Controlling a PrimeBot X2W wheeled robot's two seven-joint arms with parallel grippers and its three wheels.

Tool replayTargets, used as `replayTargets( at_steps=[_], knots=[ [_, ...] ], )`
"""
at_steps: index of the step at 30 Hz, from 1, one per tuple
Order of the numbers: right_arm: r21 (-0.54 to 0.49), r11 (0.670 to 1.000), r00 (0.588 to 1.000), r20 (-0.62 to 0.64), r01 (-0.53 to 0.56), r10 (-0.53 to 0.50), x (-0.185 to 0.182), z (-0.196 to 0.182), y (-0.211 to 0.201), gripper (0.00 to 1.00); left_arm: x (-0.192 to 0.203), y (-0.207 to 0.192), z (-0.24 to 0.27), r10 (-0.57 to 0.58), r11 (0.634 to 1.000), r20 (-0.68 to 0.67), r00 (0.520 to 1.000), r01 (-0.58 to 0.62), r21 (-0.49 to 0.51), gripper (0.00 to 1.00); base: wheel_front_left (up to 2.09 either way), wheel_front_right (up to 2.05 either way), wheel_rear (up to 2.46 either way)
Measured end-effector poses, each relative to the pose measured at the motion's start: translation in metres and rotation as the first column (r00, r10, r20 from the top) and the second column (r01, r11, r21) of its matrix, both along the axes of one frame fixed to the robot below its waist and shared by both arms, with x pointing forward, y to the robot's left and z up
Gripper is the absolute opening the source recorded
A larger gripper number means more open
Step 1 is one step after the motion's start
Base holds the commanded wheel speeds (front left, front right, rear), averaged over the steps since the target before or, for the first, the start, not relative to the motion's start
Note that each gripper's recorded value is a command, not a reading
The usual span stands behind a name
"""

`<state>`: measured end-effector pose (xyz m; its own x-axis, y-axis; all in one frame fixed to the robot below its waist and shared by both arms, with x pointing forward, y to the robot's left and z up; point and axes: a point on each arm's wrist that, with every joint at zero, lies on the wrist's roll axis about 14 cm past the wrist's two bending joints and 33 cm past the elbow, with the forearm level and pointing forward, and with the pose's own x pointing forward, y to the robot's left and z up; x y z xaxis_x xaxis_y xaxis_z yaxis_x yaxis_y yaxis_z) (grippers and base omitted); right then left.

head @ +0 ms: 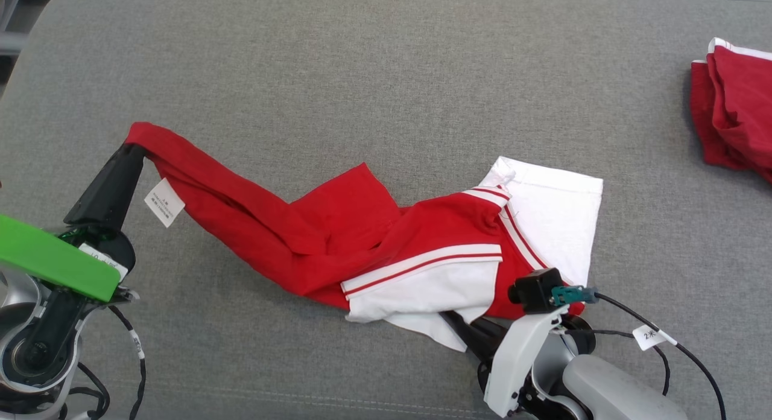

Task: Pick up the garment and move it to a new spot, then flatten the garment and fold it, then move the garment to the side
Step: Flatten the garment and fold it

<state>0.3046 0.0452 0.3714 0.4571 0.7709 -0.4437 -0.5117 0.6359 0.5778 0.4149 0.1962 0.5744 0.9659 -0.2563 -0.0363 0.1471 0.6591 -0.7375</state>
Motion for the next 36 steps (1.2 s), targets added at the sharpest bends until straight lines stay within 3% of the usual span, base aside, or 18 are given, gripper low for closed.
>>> replayTargets(
  at_steps=[10,16,21,26,31,36],
  knots=[
    [0.073,0.996,0.999,0.025,0.042,-0.044,0.015,0.018,-0.002,0.0,0.003,0.005,0.001,0.019,1.0,0.008,1.0,-0.019,0.0,0.0,0.0,0.0,0.0],
    [0.238,0.957,0.965,0.162,0.165,-0.207,0.067,0.083,-0.033,0.0,0.004,0.011,0.007,0.033,0.999,0.027,0.999,-0.034,0.017,0.0,0.0,0.0,0.0],
    [0.332,0.917,0.882,0.333,0.221,-0.333,0.108,0.157,-0.084,0.0,0.002,0.006,0.016,0.02,1.0,0.05,0.999,-0.021,0.017,0.0,0.0,0.0,0.0],
    [0.428,0.873,0.797,0.431,0.232,-0.423,0.114,0.221,-0.121,0.0,-0.003,-0.004,0.033,-0.011,1.0,0.097,0.995,0.01,0.013,0.0,0.0,0.0,0.0],
    [0.558,0.81,0.681,0.525,0.177,-0.511,0.099,0.296,-0.149,0.0,-0.016,-0.02,0.071,-0.065,0.998,0.213,0.975,0.064,0.009,0.0,0.0,0.0,0.0],
    [0.608,0.789,0.585,0.611,0.086,-0.534,0.063,0.353,-0.17,0.0,-0.041,-0.035,0.124,-0.141,0.99,0.373,0.917,0.132,0.05,0.0,0.0,0.0,0.0]
  ],
)
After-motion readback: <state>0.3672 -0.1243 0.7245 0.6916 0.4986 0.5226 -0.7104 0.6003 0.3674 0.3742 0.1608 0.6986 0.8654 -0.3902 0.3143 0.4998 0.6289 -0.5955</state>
